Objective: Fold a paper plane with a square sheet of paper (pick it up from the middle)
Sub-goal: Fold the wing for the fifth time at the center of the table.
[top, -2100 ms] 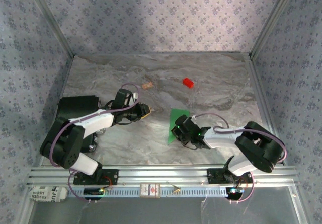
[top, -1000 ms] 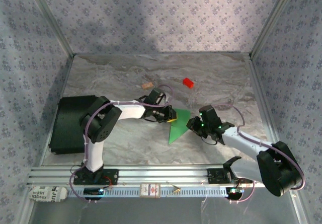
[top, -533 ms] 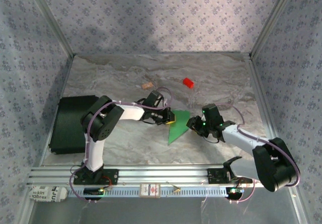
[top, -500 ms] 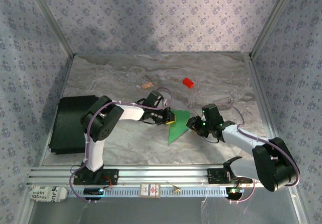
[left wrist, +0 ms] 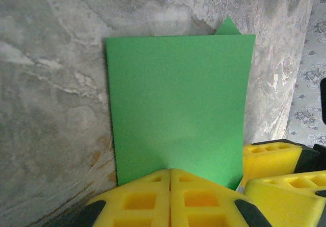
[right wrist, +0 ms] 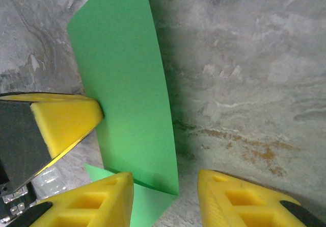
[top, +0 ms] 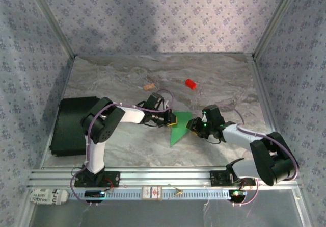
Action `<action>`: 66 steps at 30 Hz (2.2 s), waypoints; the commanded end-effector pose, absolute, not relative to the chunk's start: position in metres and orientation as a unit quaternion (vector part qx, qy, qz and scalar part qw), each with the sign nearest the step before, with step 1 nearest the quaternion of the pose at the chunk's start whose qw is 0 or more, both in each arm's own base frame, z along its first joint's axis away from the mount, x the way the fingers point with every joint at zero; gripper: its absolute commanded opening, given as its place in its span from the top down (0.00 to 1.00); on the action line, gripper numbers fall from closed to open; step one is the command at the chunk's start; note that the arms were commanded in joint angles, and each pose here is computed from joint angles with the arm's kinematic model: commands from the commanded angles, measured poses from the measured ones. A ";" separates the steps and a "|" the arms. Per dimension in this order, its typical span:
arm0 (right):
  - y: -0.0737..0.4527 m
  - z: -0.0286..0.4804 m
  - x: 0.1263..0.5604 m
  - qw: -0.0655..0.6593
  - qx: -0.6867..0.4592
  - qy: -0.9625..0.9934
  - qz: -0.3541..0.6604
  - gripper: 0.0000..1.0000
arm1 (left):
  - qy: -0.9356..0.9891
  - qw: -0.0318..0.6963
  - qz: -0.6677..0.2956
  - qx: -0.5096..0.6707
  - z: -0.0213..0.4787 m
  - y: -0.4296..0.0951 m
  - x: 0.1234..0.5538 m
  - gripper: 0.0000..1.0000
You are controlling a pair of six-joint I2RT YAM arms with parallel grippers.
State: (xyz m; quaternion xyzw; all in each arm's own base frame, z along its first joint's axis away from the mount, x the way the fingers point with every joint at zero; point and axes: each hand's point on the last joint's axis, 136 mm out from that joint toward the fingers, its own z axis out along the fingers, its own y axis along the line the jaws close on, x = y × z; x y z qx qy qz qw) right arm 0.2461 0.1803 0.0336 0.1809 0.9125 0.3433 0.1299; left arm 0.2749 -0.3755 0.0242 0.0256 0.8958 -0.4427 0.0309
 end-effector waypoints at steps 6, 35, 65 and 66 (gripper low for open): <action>0.188 0.045 0.261 0.149 0.153 0.901 0.378 0.63 | 0.915 -0.002 -0.404 -0.003 0.002 -0.354 0.261 0.93; 0.194 0.049 0.292 0.123 0.070 0.881 0.451 0.66 | 0.914 0.001 -0.405 -0.002 0.005 -0.354 0.262 0.93; 0.204 0.050 0.296 0.073 -0.004 0.872 0.483 0.56 | 0.913 0.003 -0.409 0.001 0.015 -0.355 0.267 0.94; 0.204 0.050 0.297 0.072 -0.006 0.872 0.484 0.57 | 0.913 0.004 -0.409 0.000 0.016 -0.355 0.268 0.94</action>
